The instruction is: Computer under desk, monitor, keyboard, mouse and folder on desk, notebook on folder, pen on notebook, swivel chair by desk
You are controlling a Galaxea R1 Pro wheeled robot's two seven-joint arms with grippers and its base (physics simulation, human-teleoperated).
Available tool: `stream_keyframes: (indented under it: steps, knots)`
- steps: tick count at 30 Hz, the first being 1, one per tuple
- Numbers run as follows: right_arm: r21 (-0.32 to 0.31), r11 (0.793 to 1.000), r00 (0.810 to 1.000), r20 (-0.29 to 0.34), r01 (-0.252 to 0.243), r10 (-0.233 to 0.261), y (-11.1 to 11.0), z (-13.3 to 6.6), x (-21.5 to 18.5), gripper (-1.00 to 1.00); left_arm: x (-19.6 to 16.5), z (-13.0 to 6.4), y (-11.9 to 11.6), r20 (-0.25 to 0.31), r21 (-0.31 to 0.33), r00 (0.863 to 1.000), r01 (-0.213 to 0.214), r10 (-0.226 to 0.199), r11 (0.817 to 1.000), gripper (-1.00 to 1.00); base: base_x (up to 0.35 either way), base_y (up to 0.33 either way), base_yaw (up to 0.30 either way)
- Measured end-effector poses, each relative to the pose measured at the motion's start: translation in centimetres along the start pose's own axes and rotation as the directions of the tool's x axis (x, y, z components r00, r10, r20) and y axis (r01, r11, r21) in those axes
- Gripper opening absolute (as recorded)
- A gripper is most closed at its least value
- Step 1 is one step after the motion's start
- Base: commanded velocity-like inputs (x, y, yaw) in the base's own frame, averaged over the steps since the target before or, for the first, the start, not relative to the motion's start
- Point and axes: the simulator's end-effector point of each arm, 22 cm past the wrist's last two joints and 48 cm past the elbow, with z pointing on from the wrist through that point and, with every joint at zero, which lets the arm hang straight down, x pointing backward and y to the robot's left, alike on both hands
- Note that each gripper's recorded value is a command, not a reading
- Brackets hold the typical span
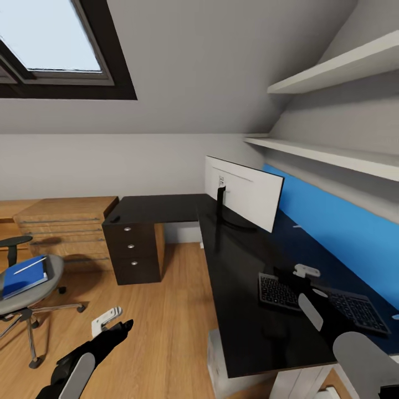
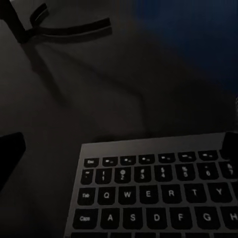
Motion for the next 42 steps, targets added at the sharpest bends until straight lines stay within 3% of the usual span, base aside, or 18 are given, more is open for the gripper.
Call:
stream_keyframes:
  steps: [1, 2, 13, 20, 42]
  knots:
    - [0.000, 1.000, 1.000, 0.000, 0.000, 0.000, 0.0, -0.1, -0.1, 1.00, -1.5, -0.6, 0.1, 0.040, -0.029, 0.998, -0.038, 0.039, 0.999, 1.00, 0.000, 0.000, 0.000]
    - [-0.001, 1.000, 1.000, 0.001, 0.000, 0.000, 0.1, -0.1, -0.3, 1.00, -1.7, -0.8, 0.3, 0.046, -0.045, 0.998, -0.048, 0.050, 0.998, 1.00, 0.000, 0.000, 0.000]
    - [-0.002, 1.000, 1.000, 0.001, 0.000, 0.000, 0.4, -0.8, -1.6, 1.00, -2.6, -1.9, -0.1, 0.047, -0.051, 0.998, -0.050, 0.052, 0.997, 1.00, 0.000, 0.000, 0.000]
    - [-0.018, 0.999, 0.999, -0.002, 0.048, -0.048, 1.2, -0.9, -1.4, 1.00, -2.6, -1.9, 0.0, 0.047, -0.052, 0.997, -0.051, 0.053, 0.997, 1.00, 0.042, -0.041, 0.000]
    - [-0.015, 0.997, 0.997, -0.011, 0.074, -0.075, 1.0, -0.9, -0.9, 1.00, -2.6, -1.9, 0.5, 0.047, -0.078, 0.997, -0.050, 0.054, 0.996, 1.00, 0.188, -0.267, 0.000]
